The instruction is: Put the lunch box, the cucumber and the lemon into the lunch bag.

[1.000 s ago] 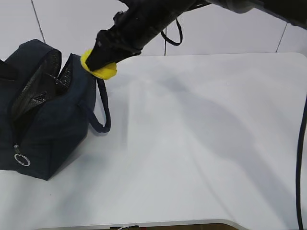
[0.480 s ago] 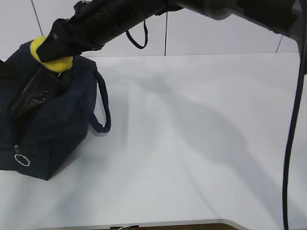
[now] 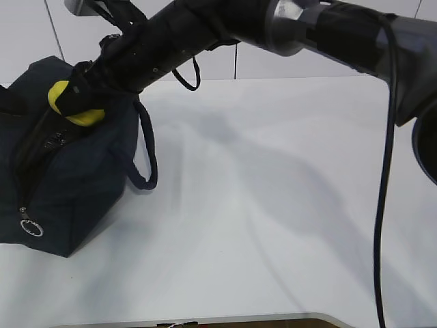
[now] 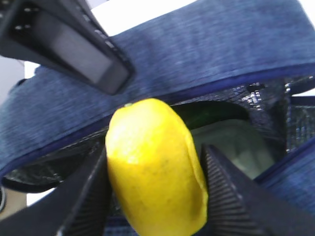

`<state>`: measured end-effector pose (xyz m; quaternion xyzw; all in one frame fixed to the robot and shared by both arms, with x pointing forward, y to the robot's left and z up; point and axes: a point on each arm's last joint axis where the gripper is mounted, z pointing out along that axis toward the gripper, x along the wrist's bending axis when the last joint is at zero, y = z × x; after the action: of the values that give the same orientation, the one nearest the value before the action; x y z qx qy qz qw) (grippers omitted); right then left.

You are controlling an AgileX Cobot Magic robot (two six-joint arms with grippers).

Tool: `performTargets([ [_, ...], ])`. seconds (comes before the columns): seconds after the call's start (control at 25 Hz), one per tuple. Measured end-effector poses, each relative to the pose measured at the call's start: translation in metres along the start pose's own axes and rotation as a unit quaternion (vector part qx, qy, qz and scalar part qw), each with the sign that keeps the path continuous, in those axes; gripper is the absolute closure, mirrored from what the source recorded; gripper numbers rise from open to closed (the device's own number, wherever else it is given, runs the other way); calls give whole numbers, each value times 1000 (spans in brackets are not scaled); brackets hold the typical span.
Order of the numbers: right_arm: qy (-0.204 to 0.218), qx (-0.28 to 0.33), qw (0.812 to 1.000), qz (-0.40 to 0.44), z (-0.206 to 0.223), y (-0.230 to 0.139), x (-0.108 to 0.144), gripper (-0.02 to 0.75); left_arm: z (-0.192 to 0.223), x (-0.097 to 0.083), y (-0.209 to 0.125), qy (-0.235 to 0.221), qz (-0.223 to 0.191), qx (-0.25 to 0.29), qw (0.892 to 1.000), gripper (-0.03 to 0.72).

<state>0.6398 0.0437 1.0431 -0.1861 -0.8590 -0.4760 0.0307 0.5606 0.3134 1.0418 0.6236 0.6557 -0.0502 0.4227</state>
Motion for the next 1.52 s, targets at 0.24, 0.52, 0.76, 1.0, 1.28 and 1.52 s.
performTargets([
  [0.24,-9,9,1000,-4,6,-6,-5,274,0,0,0,-2,0,2,1000,705],
  [0.52,-10,10,1000,-28,6,-6,-5,190,0,-1,0,-4,-2,1,1000,705],
  [0.76,-7,12,999,-48,8,-6,-2,135,0,-1,0,-5,-2,2,1000,705],
  [1.0,-6,20,998,-67,4,-2,0,133,0,-1,0,-5,-2,2,1000,705],
  [1.28,-64,78,992,-73,-20,10,2,150,0,-1,0,-5,0,2,1000,705],
  [1.52,-101,108,989,18,-38,14,7,151,0,-1,0,-5,0,2,1000,705],
])
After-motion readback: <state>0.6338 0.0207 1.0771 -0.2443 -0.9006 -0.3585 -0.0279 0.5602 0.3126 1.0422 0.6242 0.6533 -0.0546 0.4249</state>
